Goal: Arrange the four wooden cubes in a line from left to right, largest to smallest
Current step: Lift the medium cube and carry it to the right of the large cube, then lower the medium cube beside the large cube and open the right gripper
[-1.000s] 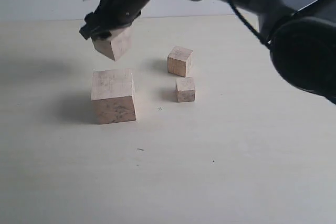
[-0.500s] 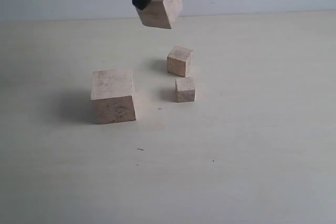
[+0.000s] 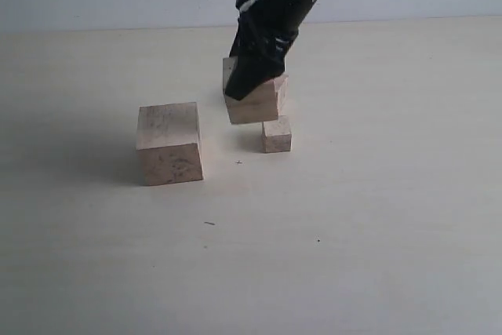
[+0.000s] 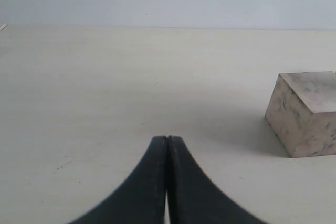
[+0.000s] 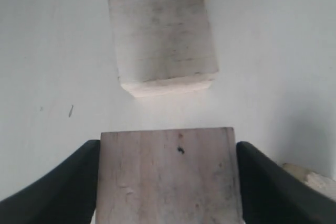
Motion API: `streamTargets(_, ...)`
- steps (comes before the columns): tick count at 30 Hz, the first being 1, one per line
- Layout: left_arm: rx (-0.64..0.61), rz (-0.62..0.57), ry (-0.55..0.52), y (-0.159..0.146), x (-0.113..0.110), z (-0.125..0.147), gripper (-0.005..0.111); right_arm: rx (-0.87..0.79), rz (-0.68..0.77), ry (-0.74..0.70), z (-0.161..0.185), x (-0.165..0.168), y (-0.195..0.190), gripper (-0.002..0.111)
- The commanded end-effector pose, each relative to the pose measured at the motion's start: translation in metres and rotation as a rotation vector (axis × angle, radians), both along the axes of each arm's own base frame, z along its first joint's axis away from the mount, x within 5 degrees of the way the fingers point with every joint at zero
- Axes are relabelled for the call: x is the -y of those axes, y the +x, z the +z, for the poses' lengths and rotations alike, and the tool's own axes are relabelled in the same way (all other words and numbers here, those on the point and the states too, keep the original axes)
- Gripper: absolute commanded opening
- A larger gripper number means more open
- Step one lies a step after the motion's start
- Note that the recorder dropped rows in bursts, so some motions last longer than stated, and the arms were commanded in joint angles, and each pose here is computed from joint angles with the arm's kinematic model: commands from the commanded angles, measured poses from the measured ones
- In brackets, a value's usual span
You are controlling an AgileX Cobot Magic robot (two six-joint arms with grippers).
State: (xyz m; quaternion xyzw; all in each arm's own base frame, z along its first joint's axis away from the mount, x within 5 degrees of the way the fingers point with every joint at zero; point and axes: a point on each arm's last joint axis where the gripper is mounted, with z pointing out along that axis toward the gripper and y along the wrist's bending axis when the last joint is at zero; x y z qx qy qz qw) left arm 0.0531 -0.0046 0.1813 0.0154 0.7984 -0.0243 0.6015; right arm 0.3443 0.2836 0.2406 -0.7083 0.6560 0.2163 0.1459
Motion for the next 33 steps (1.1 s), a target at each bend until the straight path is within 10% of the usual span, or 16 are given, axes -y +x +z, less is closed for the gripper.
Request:
streamTargets(1,0.014,-0.003,0.002,0.0,0.0,0.0,0.0,0.028,0.026,0.019,-0.019,0.0,0.0,0.0)
streamTargets(33,0.014,-0.003,0.002,0.0,0.0,0.0,0.0,-0.11,0.094,0.15,-0.118,-0.025,0.01,0.0)
